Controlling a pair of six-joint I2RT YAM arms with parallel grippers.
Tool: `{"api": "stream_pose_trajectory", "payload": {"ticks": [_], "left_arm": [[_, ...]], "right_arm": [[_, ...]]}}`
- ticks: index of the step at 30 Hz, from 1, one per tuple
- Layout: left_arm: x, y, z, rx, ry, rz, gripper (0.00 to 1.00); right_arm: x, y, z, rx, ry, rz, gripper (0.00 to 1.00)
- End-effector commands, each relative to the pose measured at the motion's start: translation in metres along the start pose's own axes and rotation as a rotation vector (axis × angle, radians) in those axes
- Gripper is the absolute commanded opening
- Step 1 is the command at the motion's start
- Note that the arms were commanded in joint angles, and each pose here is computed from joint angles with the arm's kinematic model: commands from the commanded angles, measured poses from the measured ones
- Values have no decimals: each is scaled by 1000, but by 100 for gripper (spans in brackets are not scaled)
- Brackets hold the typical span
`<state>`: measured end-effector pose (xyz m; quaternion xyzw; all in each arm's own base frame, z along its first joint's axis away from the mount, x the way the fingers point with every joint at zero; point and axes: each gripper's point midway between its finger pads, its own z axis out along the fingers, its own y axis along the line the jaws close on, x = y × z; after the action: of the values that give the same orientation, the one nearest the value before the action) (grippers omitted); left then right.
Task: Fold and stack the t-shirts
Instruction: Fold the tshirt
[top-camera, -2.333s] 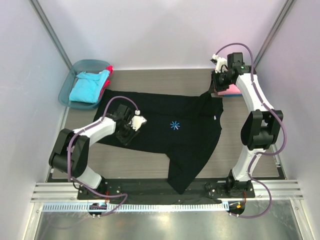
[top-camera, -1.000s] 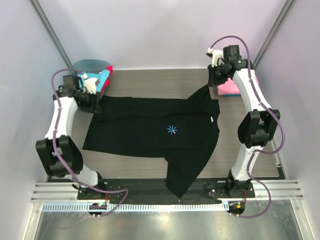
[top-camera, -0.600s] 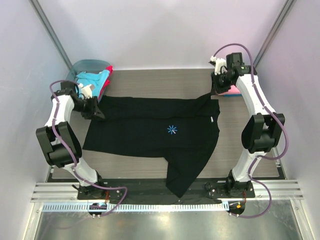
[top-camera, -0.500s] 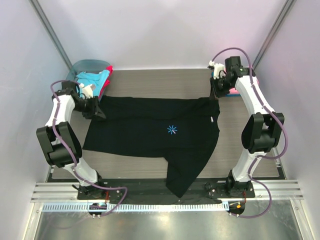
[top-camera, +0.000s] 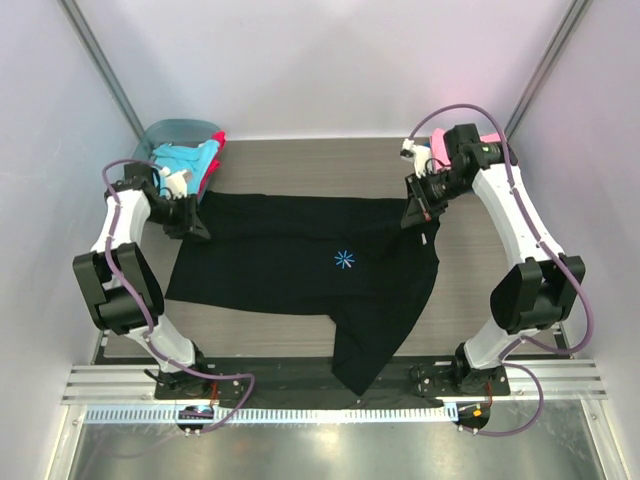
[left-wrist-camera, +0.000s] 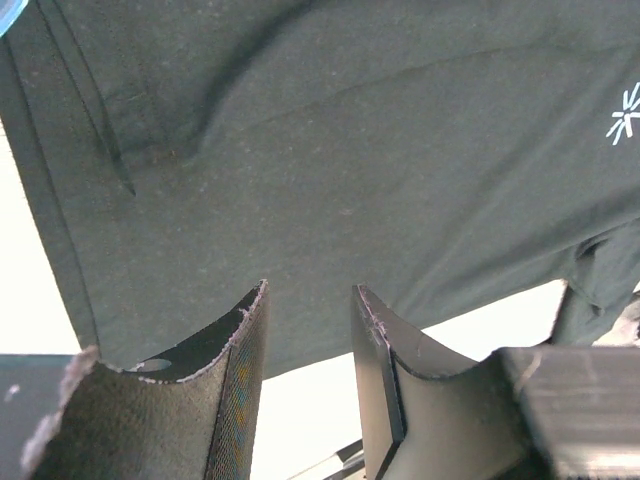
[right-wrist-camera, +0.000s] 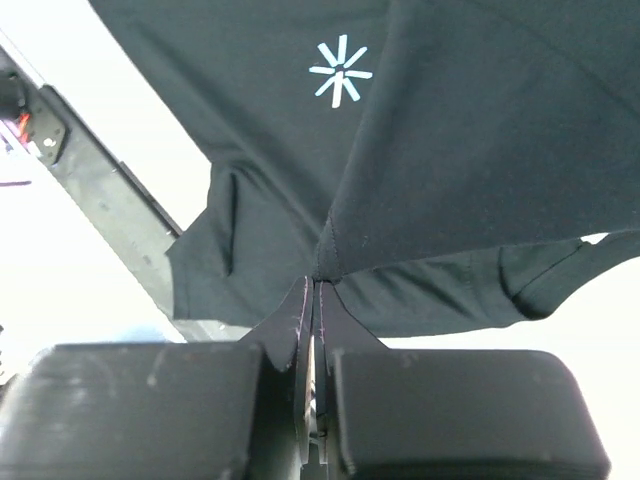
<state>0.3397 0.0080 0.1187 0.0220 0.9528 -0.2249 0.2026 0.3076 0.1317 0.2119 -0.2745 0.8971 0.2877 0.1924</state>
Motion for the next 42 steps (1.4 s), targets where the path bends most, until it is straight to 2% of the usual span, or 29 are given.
{"api": "stream_pose_trajectory", "payload": {"ticks": [1,10,12,13,14,15,17,18,19,20,21,23,24,28,31,34,42], "left_arm": [[-1,2,3,-7,18,38,40],[1,6,8,-32,38,71,39],[4,6,8,-33,44,70,39],[5,6,8,-34,48,72,39],[7,5,8,-33,55,79,39],[7,5,6,-36,54,84,39],[8,4,3,-39,59,91,40],[9,3,2,-40,61,92,40],[9,3,1,-41,57,95,40],[12,3,2,-39,65,98,40],[14,3,3,-37,70,102,40],[19,5,5,-42,84,108,40],[23,6,6,-39,93,112,40],[38,10,9,-51,141,165,40],[46,16,12,-68,163,182,40],[48,16,13,-75,159,174,40],[59,9,19,-69,179,156,40]], "right_arm": [[6,16,-8,-59,4,-6,2],[39,47,-3,-131,87,-51,1],[42,54,-1,-155,101,-79,3],[46,57,-3,-161,123,-78,7],[46,58,-4,-169,130,-104,24],[36,65,-18,-169,117,-135,31],[8,70,-38,-143,32,-203,34],[-16,68,-58,-93,-53,-216,36],[-37,58,-59,-43,-131,-217,39],[-44,41,-59,28,-156,-194,43],[-46,22,-47,60,-169,-176,43],[-36,-21,-32,178,-123,-108,43],[-22,-45,-9,169,-65,-62,42],[15,-127,15,282,57,134,41],[22,-165,27,329,83,212,46],[9,-187,27,369,54,216,49],[-6,-246,31,428,33,252,50]]}}
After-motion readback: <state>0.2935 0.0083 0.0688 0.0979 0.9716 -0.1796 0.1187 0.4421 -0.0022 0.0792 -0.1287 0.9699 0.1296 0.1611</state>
